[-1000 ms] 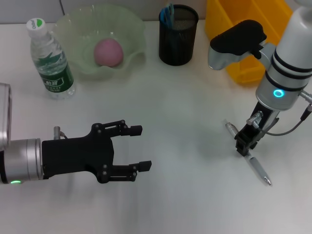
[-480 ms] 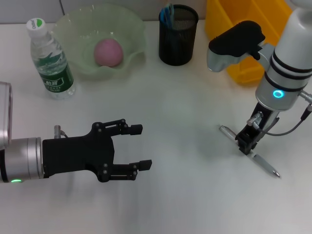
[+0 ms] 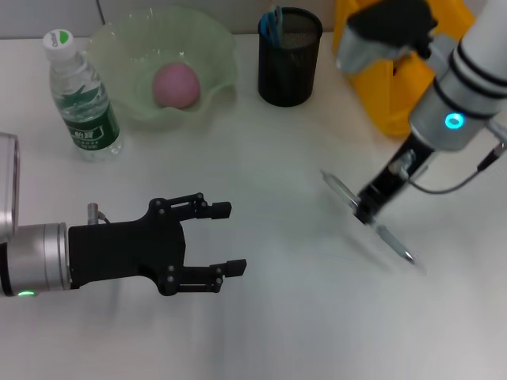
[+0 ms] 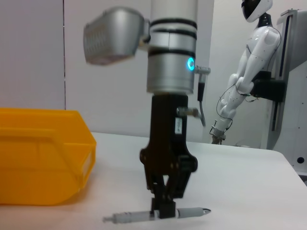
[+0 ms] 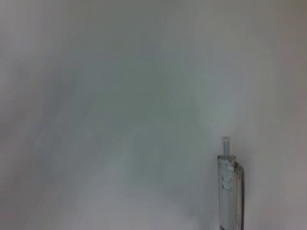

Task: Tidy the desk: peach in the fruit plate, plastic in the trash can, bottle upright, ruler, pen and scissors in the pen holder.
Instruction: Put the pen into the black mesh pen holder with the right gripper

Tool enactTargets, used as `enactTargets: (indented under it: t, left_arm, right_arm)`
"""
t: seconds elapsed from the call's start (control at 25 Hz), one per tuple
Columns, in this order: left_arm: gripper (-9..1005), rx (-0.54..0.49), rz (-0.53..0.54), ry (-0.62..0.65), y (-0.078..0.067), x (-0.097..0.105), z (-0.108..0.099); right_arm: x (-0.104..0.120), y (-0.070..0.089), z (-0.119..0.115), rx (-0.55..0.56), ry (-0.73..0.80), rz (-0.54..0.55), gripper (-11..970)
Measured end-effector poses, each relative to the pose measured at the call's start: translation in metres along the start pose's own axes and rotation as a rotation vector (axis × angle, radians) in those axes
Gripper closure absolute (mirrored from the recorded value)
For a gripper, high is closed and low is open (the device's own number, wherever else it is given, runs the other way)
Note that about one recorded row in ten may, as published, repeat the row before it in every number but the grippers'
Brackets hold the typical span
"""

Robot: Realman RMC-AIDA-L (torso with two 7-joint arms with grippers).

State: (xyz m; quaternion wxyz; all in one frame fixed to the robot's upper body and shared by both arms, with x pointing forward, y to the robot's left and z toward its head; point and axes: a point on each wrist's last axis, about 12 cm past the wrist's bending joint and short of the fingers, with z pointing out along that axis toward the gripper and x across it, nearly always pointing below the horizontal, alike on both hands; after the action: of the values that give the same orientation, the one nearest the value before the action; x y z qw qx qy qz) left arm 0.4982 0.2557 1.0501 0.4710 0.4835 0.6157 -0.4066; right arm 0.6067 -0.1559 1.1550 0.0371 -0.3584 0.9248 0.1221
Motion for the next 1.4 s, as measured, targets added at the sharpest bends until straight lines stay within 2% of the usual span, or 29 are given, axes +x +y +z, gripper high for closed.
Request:
enactTargets:
  t: [0.08,0.12,0.16,0.24,0.28,0.32,0.4,0.64,0.68,0.76,0.88,1.16,1.2,1.24,1.28,1.32,1.4]
  left_arm:
    - [190,-0.004,0.0,-0.003,0.0,0.0,0.0]
    - [190,-0.004,0.0,-0.003,0.0,0.0,0.0]
    - [190,-0.01,0.0,-0.006,0.001,0.0,-0.001]
    - [190,-0.015,0.0,-0.009,0.001,0.0,-0.002]
    - [190,-0.028,0.001,-0.017,0.002,-0.001,-0.002]
    - [190,-0.028,0.001,-0.017,0.002,-0.001,-0.002]
    - [190,-0.037,0.002,-0.022,0.002,-0.001,-0.003]
    - [189,-0.076,-0.005,-0.042,0.005,-0.002,-0.002]
    - [189,-0.098,-0.01,-0.054,0.006,-0.002,-0.003]
    - [189,-0.109,-0.012,-0.061,0.006,-0.002,-0.004]
    - [189,-0.155,-0.019,-0.088,0.008,-0.002,-0.008]
    - [190,-0.214,-0.034,-0.137,0.009,-0.001,-0.011]
    - [190,-0.227,-0.037,-0.146,0.009,-0.001,-0.012]
    - [190,-0.243,-0.039,-0.156,0.009,-0.001,-0.013]
    - [190,-0.264,-0.044,-0.167,0.009,0.0,-0.015]
    - [189,-0.264,-0.044,-0.167,0.009,0.0,-0.015]
    - [189,-0.295,-0.049,-0.187,0.008,0.002,-0.017]
  right_arm:
    - [0.0,-0.004,-0.013,-0.05,-0.112,-0.012,834]
    - [0.0,-0.004,-0.013,-0.05,-0.112,-0.012,834]
    - [0.002,-0.01,-0.02,-0.07,-0.193,-0.017,834]
    - [0.003,-0.013,-0.023,-0.083,-0.228,-0.018,834]
    - [0.007,-0.018,-0.027,-0.113,-0.311,-0.031,834]
    - [0.007,-0.018,-0.027,-0.113,-0.311,-0.031,833]
    - [0.011,-0.023,-0.03,-0.144,-0.416,-0.058,833]
    - [0.019,-0.032,-0.03,-0.159,-0.589,-0.095,833]
    - [0.024,-0.037,-0.029,-0.156,-0.674,-0.109,833]
    - [0.025,-0.038,-0.028,-0.153,-0.704,-0.113,834]
    - [0.028,-0.045,-0.023,-0.15,-0.849,-0.123,834]
    - [0.029,-0.057,-0.014,-0.135,-1.034,-0.105,834]
    - [0.03,-0.061,-0.013,-0.132,-1.109,-0.097,834]
    - [0.03,-0.061,-0.013,-0.132,-1.109,-0.097,834]
    - [0.031,-0.064,-0.015,-0.124,-1.194,-0.097,833]
    - [0.031,-0.064,-0.015,-0.124,-1.194,-0.097,833]
    - [0.033,-0.068,-0.015,-0.107,-1.294,-0.088,833]
